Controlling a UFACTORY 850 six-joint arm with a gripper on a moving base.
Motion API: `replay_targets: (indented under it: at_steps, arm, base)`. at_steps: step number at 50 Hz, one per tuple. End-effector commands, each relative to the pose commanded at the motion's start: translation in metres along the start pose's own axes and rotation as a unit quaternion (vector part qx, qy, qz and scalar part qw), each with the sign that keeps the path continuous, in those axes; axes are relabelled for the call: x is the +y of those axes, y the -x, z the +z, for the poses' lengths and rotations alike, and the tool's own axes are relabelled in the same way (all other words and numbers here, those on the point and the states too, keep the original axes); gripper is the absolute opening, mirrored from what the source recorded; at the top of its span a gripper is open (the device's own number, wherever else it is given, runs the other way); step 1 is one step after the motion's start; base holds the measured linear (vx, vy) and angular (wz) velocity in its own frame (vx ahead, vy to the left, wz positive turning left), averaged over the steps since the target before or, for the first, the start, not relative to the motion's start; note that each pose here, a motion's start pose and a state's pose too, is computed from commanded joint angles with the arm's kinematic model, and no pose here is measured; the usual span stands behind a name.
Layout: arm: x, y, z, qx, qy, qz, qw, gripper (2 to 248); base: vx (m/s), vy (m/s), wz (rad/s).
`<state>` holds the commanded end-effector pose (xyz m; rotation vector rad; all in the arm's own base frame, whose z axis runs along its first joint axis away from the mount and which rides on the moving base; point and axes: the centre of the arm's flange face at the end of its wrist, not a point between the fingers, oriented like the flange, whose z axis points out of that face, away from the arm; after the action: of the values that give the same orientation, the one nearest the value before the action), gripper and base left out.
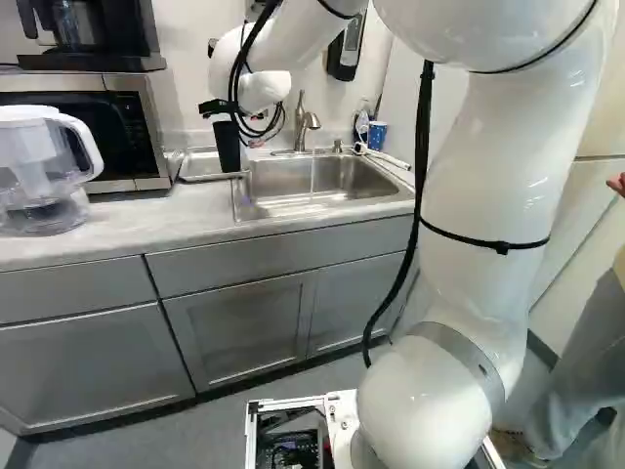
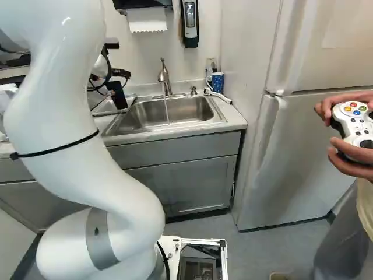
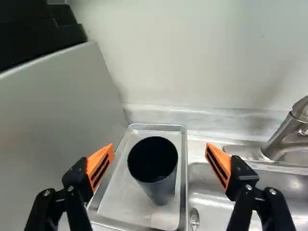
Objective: Rinse the cup and place it in the tray
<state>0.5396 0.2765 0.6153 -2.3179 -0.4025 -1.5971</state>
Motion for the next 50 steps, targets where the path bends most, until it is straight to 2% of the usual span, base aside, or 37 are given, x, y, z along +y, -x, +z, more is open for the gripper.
replay_targets:
  at_steps: [8, 18, 50]
  arm:
    - [0.002, -0.008, -0.006, 0.008, 0.001, 0.001, 1.0, 247]
    - [0.012, -0.017, -0.017, 0.017, 0.007, -0.002, 0.9998, 247]
    - [0.052, -0.04, -0.059, 0.02, 0.03, -0.05, 0.9981, 247]
  base:
    - [0.0, 0.0, 0.0]
    - [0.0, 0.0, 0.0]
    - [0.0, 0.0, 0.0]
